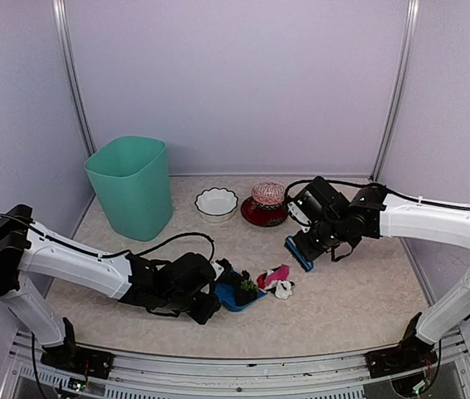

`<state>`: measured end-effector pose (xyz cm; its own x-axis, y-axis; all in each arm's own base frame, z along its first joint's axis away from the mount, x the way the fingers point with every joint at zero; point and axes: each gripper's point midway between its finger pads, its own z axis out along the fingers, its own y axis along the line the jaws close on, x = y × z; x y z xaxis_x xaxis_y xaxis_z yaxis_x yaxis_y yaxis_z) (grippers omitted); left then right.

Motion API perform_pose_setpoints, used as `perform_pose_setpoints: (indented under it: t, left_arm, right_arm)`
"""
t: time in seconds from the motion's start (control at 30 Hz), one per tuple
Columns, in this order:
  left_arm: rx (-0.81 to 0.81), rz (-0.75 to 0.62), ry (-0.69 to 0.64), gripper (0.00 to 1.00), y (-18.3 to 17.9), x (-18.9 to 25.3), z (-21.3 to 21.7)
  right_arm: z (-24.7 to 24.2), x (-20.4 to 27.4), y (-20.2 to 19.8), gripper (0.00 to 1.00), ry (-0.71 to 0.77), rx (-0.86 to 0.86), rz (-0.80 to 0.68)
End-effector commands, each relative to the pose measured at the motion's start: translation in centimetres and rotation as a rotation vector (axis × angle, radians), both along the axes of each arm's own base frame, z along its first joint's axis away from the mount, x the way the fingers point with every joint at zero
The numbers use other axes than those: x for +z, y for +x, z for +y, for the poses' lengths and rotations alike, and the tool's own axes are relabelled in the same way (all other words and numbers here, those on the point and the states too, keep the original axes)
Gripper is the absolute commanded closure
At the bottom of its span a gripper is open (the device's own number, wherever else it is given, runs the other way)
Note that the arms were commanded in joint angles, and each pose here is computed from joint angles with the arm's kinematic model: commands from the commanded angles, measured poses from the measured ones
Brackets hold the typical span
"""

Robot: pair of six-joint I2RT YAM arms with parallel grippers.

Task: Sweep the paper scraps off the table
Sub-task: Sweep the paper scraps into the dustpan.

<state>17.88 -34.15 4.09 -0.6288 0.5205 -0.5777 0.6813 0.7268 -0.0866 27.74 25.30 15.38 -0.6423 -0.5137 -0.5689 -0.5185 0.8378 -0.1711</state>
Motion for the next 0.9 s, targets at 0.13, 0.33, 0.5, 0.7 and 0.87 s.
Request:
perform_pose_setpoints:
  t: [0.13, 0.33, 0.5, 0.7, 0.87]
  left_arm:
    - [-0.025, 0.038, 0.047, 1.00, -2.6, -0.9, 1.0]
    - [-0.047, 0.046, 0.054, 1.00, -3.1, -1.7, 0.1]
    - [-0.055, 0.056, 0.069, 1.00, -3.0, -2.8, -0.4]
    - [-0.046, 0.062, 0.079, 1.00, -2.5, -3.4, -0.7]
    - [-0.039, 0.061, 0.071, 1.00, -1.9, -3.4, -1.2]
  right_arm:
    - [-0.8, -2.9, -3.0, 1.00, -0.003, -0.122, 0.096]
    - [0.5, -4.7, -3.3, 1.00, 0.017, -0.162, 0.133]
    - [2.9, -5.1, -3.4, 1.00, 0.060, -0.112, 0.151]
    - [5.4, -5.2, -4.7, 1.00, 0.076, -0.002, 0.177]
    - [6.9, -4.7, -5.8, 1.00, 0.101, 0.058, 0.180]
